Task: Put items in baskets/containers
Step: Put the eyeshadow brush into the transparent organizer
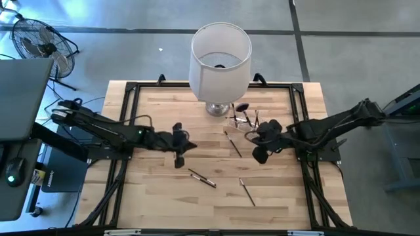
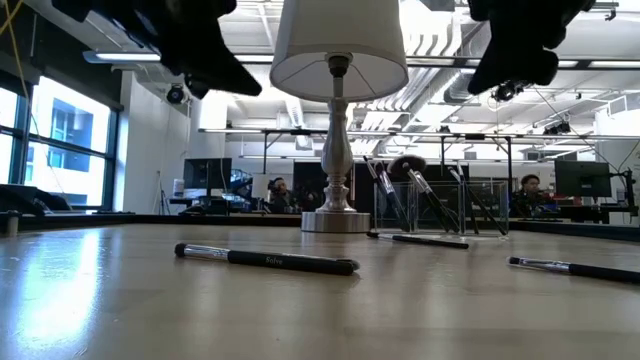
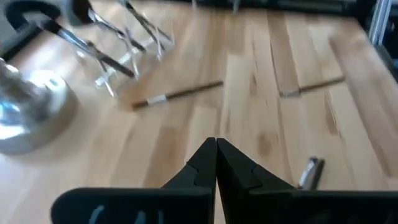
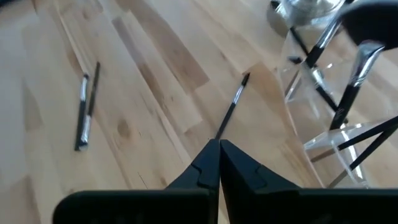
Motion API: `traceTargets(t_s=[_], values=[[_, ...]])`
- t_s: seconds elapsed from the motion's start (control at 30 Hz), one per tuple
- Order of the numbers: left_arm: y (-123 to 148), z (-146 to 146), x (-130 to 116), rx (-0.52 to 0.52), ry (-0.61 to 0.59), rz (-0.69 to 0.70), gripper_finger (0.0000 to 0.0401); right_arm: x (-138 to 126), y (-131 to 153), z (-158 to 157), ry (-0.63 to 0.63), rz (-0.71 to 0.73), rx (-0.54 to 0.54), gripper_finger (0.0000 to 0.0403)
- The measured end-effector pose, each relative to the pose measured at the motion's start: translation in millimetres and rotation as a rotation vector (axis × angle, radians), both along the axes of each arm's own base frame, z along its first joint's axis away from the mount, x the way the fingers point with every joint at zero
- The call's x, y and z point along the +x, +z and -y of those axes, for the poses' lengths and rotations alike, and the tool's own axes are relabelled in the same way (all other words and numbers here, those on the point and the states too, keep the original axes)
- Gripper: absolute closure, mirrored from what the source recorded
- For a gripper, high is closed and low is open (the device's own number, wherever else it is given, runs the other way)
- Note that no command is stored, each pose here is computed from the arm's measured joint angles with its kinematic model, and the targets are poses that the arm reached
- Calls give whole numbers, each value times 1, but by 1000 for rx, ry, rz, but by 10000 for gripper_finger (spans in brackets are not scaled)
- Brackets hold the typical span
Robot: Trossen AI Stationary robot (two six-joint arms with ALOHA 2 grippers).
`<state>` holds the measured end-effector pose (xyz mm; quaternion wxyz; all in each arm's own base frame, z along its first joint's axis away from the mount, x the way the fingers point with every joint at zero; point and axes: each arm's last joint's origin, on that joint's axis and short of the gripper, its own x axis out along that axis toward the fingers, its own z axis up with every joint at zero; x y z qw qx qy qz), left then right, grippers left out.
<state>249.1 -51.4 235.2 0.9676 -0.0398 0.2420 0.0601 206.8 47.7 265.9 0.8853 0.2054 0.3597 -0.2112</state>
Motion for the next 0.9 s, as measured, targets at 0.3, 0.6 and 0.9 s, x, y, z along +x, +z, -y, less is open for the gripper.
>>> traceTargets(t_s=[0.3,0.6,0.9], values=[[-10,26,1,3,-63,-235,400,22,-34,-15,35,-156,-55,397],[-31,48,-3,30,-238,-417,400,53,-69,-26,57,-181,-23,399],[-61,59,11,4,-291,-512,368,68,-87,-34,100,-179,34,399]])
